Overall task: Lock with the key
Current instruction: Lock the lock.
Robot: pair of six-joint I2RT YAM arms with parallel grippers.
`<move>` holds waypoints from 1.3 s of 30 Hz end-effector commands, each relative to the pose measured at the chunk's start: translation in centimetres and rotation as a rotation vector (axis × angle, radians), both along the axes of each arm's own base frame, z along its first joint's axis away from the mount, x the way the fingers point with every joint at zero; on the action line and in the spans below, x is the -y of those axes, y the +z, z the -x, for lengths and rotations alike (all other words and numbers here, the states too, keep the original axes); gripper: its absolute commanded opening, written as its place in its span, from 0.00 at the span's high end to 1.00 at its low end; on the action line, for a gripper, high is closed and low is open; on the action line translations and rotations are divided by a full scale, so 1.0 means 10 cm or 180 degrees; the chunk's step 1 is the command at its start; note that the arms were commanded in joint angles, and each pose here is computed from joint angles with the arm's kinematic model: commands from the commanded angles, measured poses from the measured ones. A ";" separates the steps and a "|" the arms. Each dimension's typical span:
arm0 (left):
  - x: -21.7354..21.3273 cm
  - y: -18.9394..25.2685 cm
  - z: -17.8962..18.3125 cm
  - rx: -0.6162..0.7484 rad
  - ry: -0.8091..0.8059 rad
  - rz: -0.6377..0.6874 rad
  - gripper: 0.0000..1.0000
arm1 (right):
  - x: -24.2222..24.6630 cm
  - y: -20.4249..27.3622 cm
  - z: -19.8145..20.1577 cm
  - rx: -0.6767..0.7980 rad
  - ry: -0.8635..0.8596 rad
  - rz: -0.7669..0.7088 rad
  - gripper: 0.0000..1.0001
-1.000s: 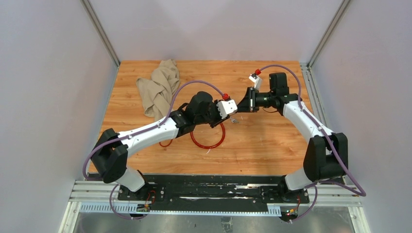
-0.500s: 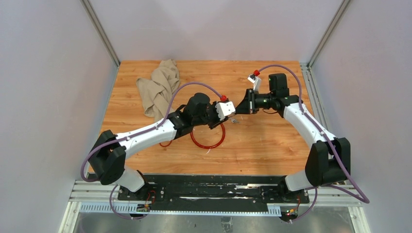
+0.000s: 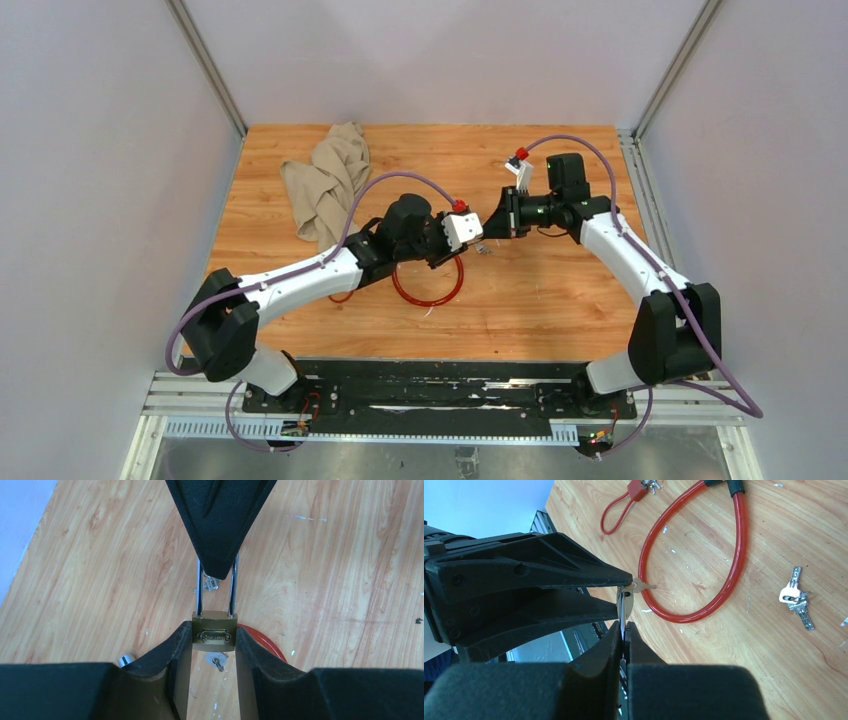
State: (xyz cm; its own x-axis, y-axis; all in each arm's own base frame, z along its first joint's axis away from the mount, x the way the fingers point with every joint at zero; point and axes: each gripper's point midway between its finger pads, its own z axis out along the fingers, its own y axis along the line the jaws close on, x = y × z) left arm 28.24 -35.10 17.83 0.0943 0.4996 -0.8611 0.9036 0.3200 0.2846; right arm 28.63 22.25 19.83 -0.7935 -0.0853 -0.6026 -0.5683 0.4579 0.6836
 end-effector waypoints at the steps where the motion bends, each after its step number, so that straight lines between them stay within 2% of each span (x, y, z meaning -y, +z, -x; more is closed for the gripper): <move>1: 0.00 0.29 -0.07 0.0267 0.0022 0.0198 1.00 | -0.07 0.03 0.06 0.0033 0.0079 0.0085 0.99; 18: -0.04 0.32 -0.12 0.0440 0.0060 0.0122 1.00 | -0.12 -0.04 0.02 -0.0207 0.0022 0.0127 0.99; 26: -0.04 0.27 -0.11 0.0610 0.0007 -0.0037 1.00 | -0.14 -0.10 -0.01 -0.0379 0.0007 0.0126 0.99; 39: 0.00 0.26 -0.08 0.0653 -0.0062 -0.0071 1.00 | -0.27 -0.11 0.08 -0.0410 0.0237 0.0022 0.99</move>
